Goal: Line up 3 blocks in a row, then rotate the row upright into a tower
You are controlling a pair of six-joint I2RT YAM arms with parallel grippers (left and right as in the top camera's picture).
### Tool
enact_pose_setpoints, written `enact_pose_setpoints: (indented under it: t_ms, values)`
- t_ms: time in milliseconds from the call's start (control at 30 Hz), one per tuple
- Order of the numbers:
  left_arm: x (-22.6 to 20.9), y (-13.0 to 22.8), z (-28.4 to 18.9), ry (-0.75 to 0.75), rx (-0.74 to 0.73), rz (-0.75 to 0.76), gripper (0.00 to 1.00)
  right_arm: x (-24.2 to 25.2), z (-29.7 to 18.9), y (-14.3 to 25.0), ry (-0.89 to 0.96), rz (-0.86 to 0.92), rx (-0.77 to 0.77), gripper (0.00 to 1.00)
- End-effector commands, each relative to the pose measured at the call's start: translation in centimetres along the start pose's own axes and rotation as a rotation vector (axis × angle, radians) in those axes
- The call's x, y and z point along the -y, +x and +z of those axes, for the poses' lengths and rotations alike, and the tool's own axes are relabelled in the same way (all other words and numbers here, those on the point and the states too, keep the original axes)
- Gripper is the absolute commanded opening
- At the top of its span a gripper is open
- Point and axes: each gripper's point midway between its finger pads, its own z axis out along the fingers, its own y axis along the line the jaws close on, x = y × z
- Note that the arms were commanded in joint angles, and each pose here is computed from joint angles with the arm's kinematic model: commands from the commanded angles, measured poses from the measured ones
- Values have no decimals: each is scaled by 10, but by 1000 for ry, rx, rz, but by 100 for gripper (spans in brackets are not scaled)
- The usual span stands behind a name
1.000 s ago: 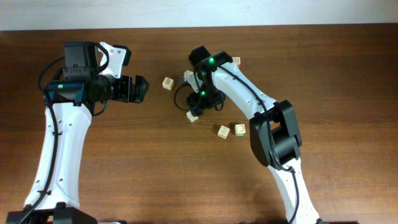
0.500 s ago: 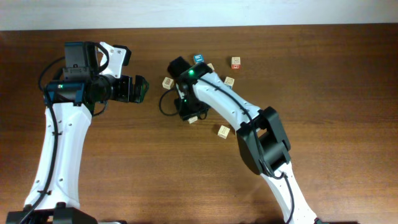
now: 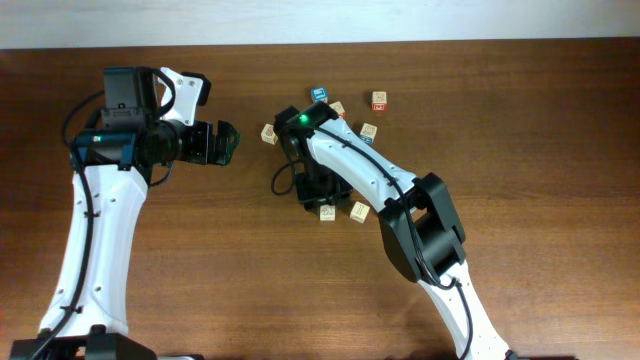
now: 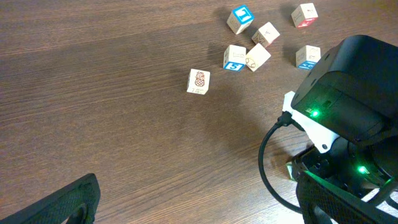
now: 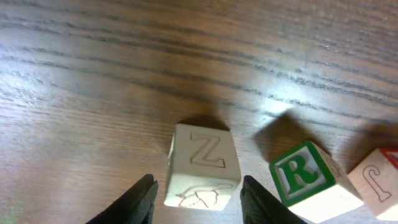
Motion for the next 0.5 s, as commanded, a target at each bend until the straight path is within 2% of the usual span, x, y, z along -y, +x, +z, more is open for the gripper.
enact_pose_setpoints:
  t_ms: [0, 67, 100, 167, 267, 367, 467]
  values:
    - [2, -6, -3, 4, 15, 7, 99, 1, -11, -9, -4, 10, 45, 45]
    - [2, -6, -3, 4, 15, 7, 99, -3, -81, -19, -75, 7, 205, 47]
    - [2, -6, -3, 4, 15, 7, 99, 1, -137, -13, -120, 2, 313, 49]
    - [2, -6, -3, 4, 15, 7, 99, 28, -230, 21, -185, 27, 487, 52]
    - [4, -6, -3, 13, 12, 5, 99, 62, -310, 75, -275, 20, 695, 57]
    - [5, 0, -3, 16, -13, -4, 99, 96, -326, 119, -236, 73, 761, 62]
    - [5, 2, -3, 18, -19, -6, 99, 147, -252, 133, -145, 264, 527, 63]
